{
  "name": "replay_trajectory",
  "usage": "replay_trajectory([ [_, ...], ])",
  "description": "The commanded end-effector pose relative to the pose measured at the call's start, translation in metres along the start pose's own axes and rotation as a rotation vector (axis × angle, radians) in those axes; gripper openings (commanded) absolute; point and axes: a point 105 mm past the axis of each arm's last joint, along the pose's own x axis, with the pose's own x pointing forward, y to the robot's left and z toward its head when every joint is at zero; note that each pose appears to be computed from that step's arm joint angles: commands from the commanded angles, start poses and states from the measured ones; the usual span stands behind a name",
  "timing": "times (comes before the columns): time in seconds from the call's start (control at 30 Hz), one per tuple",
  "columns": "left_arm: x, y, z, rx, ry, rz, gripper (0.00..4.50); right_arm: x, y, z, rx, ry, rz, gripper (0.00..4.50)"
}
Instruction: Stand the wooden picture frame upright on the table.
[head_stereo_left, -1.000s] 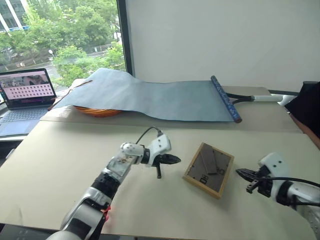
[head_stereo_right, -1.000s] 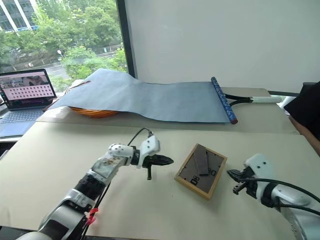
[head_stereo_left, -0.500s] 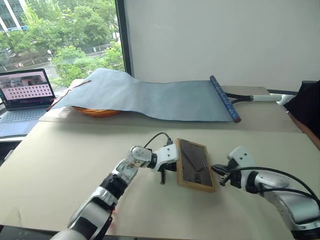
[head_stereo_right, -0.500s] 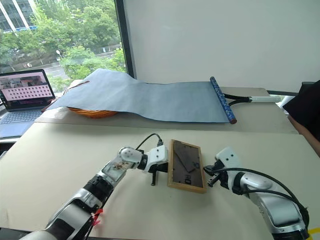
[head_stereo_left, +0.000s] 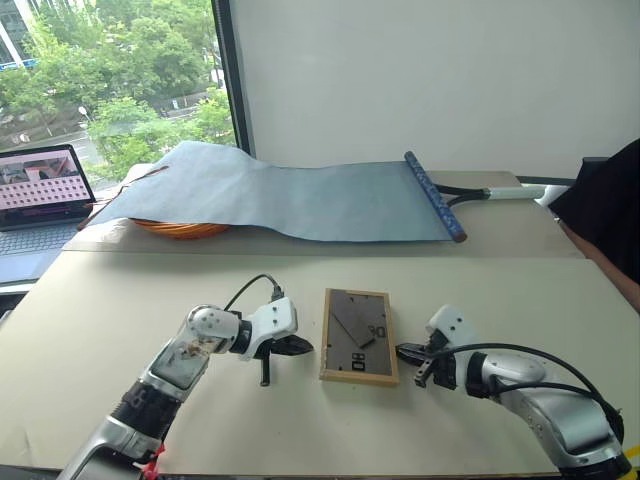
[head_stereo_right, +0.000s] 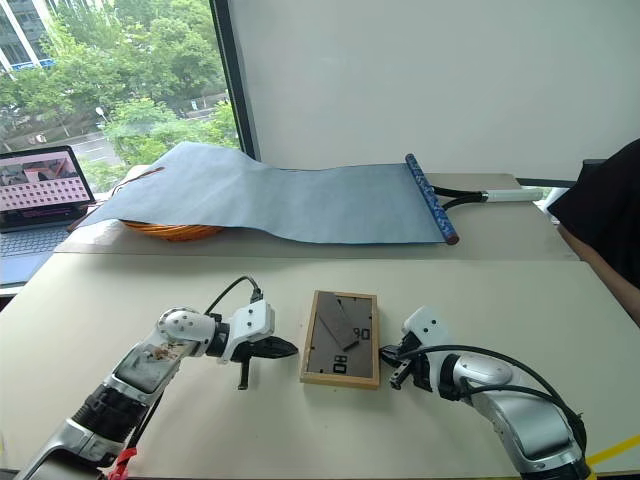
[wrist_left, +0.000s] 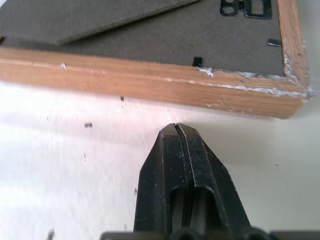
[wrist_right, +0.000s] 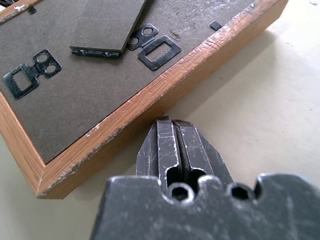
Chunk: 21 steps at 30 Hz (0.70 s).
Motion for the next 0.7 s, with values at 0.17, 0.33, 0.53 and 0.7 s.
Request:
replay_trajectory([
  [0.17, -0.05, 0.023, 0.011, -0.574, -0.25, 0.153, 0.01, -0.032, -0.028, 0.019, -0.082, -0.034, -0.053, 0.0],
  [0.33, -0.075, 0.014, 0.013, -0.916, -0.21, 0.105, 1.0, -0.046, -0.033, 0.027, -0.192, -0.051, -0.025, 0.0],
  [0.53, -0.045, -0.012, 0.039, -1.108, -0.233, -0.25, 3.27, -0.033, -0.031, 0.009, -0.303, 0.01, 0.011, 0.0],
  [0.7, -0.01, -0.033, 0.033, -1.131, -0.099, -0.28, 4.43, -0.025, -0.031, -0.006, -0.315, 0.037, 0.023, 0.0],
])
